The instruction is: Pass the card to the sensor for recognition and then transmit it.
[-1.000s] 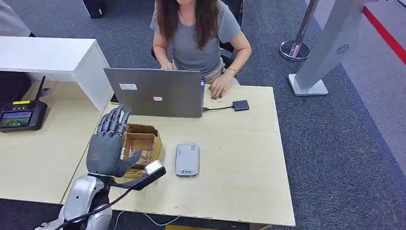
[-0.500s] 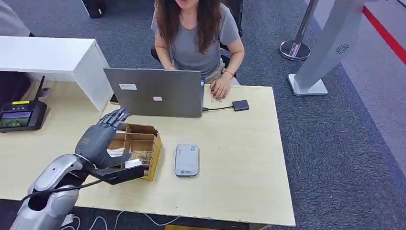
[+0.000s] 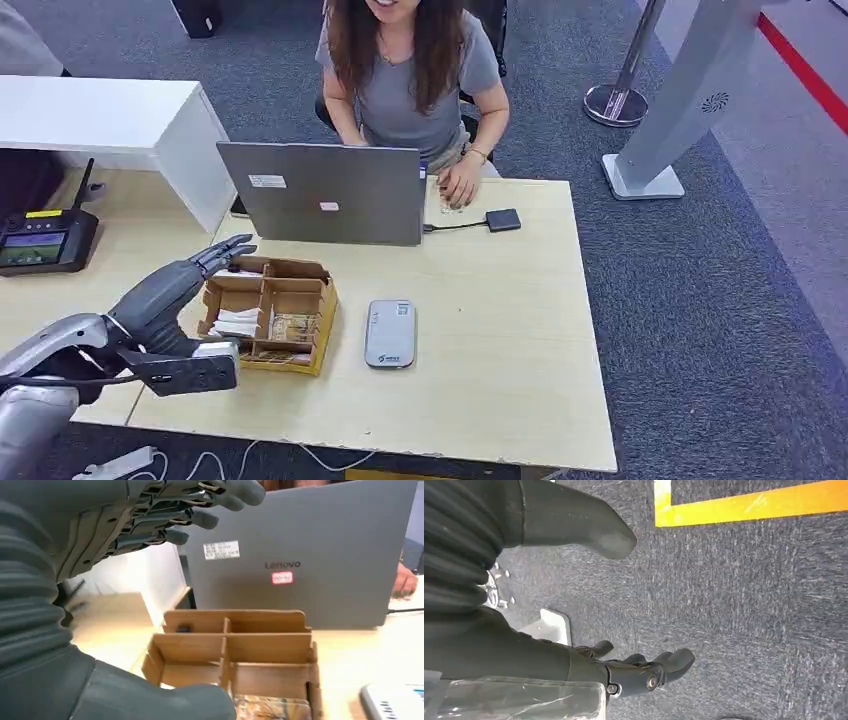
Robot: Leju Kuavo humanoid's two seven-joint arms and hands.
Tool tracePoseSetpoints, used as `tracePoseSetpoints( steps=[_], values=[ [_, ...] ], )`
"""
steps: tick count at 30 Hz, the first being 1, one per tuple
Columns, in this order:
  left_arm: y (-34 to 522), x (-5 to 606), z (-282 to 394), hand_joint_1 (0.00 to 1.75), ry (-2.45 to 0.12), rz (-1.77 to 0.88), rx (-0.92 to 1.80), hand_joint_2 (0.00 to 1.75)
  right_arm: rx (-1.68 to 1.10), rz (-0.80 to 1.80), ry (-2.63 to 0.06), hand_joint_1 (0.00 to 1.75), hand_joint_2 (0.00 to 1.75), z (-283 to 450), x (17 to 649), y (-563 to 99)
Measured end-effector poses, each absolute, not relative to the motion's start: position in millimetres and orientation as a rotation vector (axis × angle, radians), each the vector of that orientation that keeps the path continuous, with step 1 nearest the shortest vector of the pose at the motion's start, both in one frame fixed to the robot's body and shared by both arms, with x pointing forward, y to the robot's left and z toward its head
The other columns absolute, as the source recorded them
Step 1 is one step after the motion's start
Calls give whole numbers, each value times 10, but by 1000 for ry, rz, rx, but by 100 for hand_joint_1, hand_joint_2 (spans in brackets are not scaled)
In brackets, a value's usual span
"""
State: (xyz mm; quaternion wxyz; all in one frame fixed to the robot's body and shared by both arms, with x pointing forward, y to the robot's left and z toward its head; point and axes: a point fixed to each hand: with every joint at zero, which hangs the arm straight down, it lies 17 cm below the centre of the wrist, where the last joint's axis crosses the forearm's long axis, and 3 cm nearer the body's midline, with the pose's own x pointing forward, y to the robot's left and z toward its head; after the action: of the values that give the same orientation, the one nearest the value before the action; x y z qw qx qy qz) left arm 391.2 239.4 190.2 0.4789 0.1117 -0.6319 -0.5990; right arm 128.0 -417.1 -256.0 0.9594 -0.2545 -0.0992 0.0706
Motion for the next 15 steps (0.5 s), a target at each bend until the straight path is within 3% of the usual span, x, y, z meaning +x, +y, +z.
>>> tracePoseSetpoints(
  steps=[9,15],
  values=[
    [2439,3823,1915,0,-1518,-1536,327,175,-511,141,-200,0,175,-2567,1270,-4151],
    [2588,3448,1638,0,-1428,-1592,348,175,-508,149,-192,0,175,-2581,1221,-4137]
  ],
)
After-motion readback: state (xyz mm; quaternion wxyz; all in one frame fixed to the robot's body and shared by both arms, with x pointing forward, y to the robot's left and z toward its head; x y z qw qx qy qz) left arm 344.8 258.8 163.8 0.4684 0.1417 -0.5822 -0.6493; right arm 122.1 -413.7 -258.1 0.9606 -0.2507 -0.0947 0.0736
